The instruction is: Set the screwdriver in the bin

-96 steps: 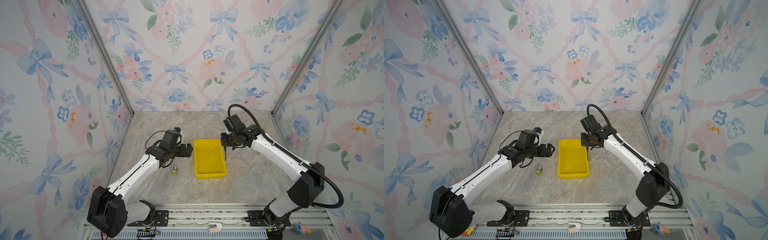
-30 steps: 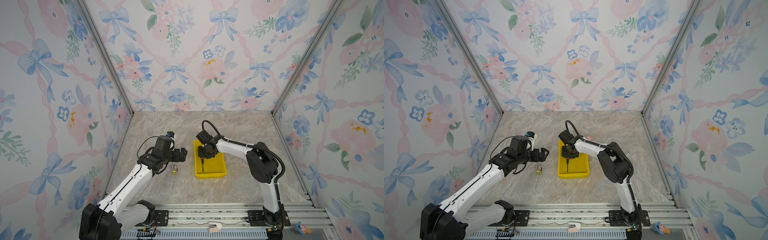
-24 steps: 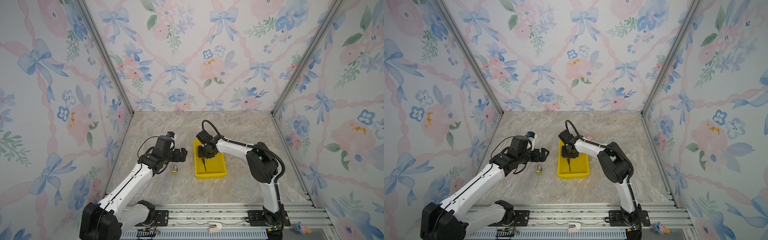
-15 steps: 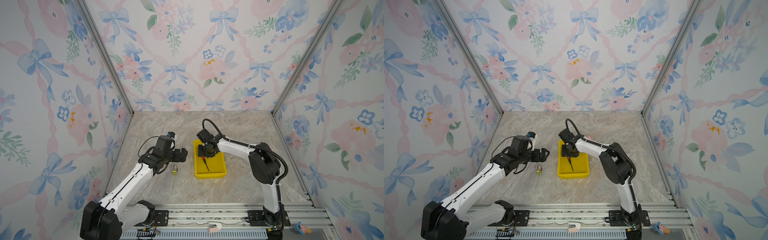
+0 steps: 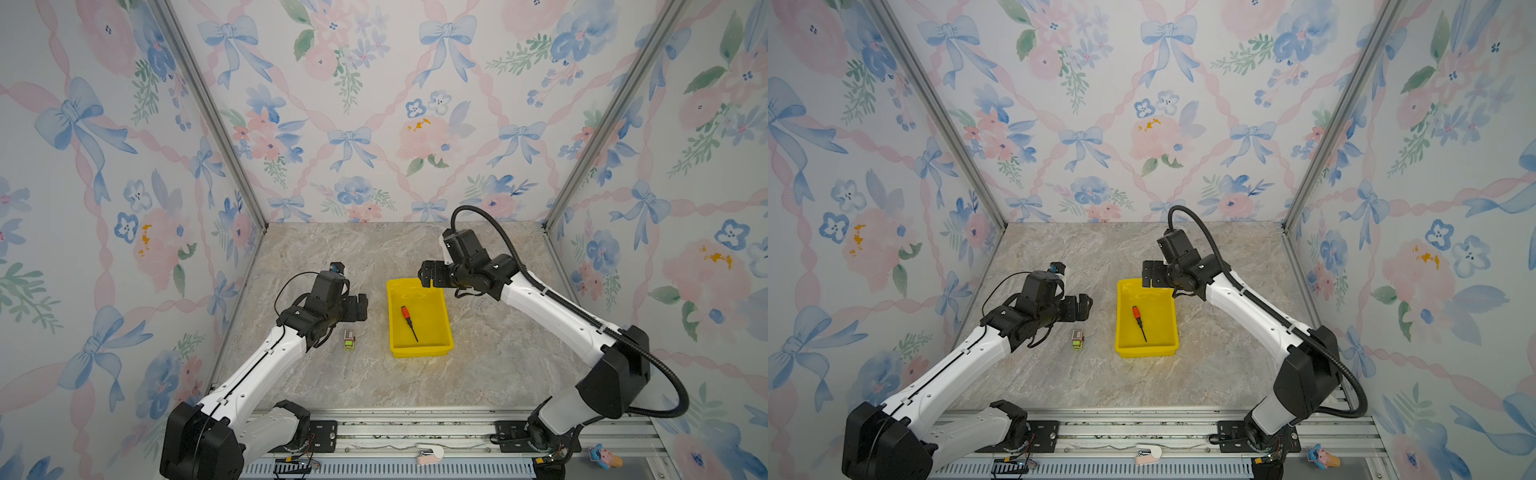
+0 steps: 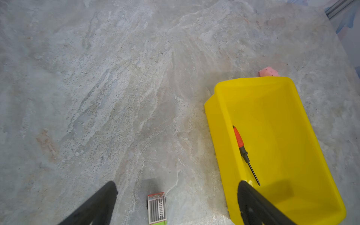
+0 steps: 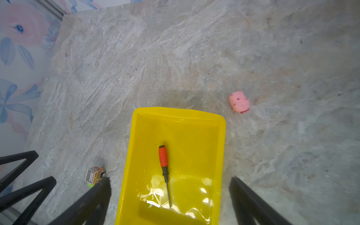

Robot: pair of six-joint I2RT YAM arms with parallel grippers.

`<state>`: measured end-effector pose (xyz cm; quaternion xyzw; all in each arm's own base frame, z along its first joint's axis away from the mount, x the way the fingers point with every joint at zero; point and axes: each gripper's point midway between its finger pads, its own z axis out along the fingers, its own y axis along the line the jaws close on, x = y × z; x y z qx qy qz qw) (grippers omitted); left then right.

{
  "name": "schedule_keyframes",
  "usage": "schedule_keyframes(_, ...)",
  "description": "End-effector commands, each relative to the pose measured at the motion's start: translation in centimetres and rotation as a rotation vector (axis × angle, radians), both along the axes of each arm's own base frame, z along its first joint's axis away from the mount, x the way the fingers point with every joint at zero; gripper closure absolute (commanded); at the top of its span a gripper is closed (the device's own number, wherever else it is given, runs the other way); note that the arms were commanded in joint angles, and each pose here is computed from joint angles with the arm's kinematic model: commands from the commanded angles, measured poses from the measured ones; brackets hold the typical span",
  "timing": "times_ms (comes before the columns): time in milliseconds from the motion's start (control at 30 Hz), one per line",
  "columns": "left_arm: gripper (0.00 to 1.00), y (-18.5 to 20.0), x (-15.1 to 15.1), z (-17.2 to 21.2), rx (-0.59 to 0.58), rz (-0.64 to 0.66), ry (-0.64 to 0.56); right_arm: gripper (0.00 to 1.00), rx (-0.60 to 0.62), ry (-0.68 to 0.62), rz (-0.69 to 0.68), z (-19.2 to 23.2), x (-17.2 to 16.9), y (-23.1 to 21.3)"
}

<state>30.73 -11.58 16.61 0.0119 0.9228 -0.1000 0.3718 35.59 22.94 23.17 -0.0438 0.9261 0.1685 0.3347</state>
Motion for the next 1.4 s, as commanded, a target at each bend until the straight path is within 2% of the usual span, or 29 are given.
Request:
schedule_keyframes(0,0.03,3.0,1.3,0.6,0.092,0.154,-0.062,0.03,-0.002,-0.111,0.002,1.4,-0.3,-4.3)
schedule_keyframes(100,0.02,5.2,2.0,0.6,0.172,0.266,-0.084,0.03,0.024,-0.230,-0.055,2.9,-1.1,-8.3)
schedule_keyframes(233,0.03,7.2,3.1,0.4,0.288,0.331,-0.108,0.03,-0.025,-0.279,-0.227,2.3,-1.5,-14.5)
schedule_keyframes(300,0.02,8.2,3.8,-0.4,0.286,0.348,-0.115,0.03,-0.113,-0.244,-0.344,0.2,-1.3,-17.5)
schedule_keyframes(333,0.02,9.0,4.1,-0.9,0.276,0.375,-0.121,0.03,-0.116,-0.209,-0.368,-1.1,-1.0,-18.3)
schedule_keyframes(400,0.03,10.8,5.0,-1.5,0.262,0.428,-0.150,0.03,-0.057,-0.137,-0.409,-3.5,-0.4,-19.6)
schedule_keyframes(467,0.03,12.6,5.1,-3.4,0.273,0.468,-0.162,0.03,-0.001,-0.072,-0.511,-5.7,-0.3,-21.7)
schedule_keyframes(533,0.03,13.1,5.9,-3.9,0.265,0.461,-0.222,0.03,0.002,-0.032,-0.556,-7.1,-0.2,-23.3)
schedule_keyframes(633,0.02,12.8,7.1,-3.8,0.287,0.414,-0.323,0.03,-0.119,-0.011,-0.559,-8.4,0.5,-25.0)
schedule_keyframes(800,0.03,13.0,9.4,-5.1,0.402,0.358,-0.272,0.03,-0.122,-0.057,-0.672,-9.8,1.8,-28.7)
schedule_keyframes(900,0.02,12.7,9.8,-5.6,0.457,0.299,-0.297,0.03,-0.202,-0.181,-0.638,-9.6,2.9,-29.7)
schedule_keyframes(967,0.03,12.2,9.5,-5.1,0.475,0.245,-0.396,0.03,-0.188,-0.218,-0.627,-10.0,3.6,-30.2)
schedule_keyframes(1100,0.02,11.7,8.3,-5.7,0.453,0.196,-0.444,0.03,-0.147,-0.248,-0.492,-9.7,5.2,-28.1)
schedule_keyframes(1233,0.03,11.0,7.6,-5.3,0.396,0.178,-0.496,0.03,-0.226,-0.293,-0.448,-9.4,4.7,-27.3)
schedule_keyframes(1367,0.02,9.3,7.4,-4.7,0.330,0.104,-0.549,0.03,-0.300,-0.337,-0.449,-9.2,3.8,-27.3)
